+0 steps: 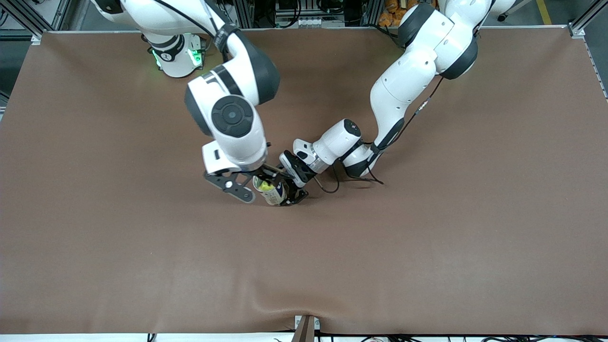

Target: Insert tennis ball vertically with right arm

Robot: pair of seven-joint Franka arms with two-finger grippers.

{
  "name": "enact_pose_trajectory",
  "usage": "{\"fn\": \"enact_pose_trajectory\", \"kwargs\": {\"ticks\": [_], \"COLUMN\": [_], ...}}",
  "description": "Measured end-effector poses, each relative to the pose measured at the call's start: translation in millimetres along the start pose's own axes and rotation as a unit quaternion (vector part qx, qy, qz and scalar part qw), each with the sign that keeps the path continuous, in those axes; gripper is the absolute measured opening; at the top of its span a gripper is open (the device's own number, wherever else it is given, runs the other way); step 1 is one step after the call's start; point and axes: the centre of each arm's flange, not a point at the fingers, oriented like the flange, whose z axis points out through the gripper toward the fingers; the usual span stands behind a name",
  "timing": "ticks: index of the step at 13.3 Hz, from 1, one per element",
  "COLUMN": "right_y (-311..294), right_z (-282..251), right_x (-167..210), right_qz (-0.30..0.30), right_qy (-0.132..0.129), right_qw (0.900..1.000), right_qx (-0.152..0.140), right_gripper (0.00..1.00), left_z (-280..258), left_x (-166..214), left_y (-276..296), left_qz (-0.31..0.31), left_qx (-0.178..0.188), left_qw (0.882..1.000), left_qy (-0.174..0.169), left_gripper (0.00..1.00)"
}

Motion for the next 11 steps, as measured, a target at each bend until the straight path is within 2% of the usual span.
{"fn": "enact_pose_trajectory", "kwargs": {"ticks": [1,5,7,11], "right_y": [20.3,132.9,195.2,310.2], "right_z": [-10.6,-53.9,-60.9,-78.5], "right_x": [20.4,122.8,171.9,231.7], "right_qz": [0.000,0.006,-0.013,-0.080], "right_qy": [-0.005,-0.012,-0.013,-0.013], "right_qw": [1.000,1.000,1.000,0.997], "right_qx": [-0.005,0.002,0.005,0.014], "right_gripper": [1.00,1.00,1.00,1.00], "left_z": [0.0,-0.3,-0.8,-1.0], "left_x": [0.3,1.3,1.5,0.1], "left_y": [-0.2,-1.5,-3.7,-4.5], "left_qz": [0.000,0.000,-0.002,-0.003], "left_qx": [0.000,0.001,0.003,0.003], "left_qw": [1.000,1.000,1.000,1.000], "left_qy": [0.000,0.002,0.002,0.001], "left_gripper": [1.00,1.00,1.00,1.00]}}
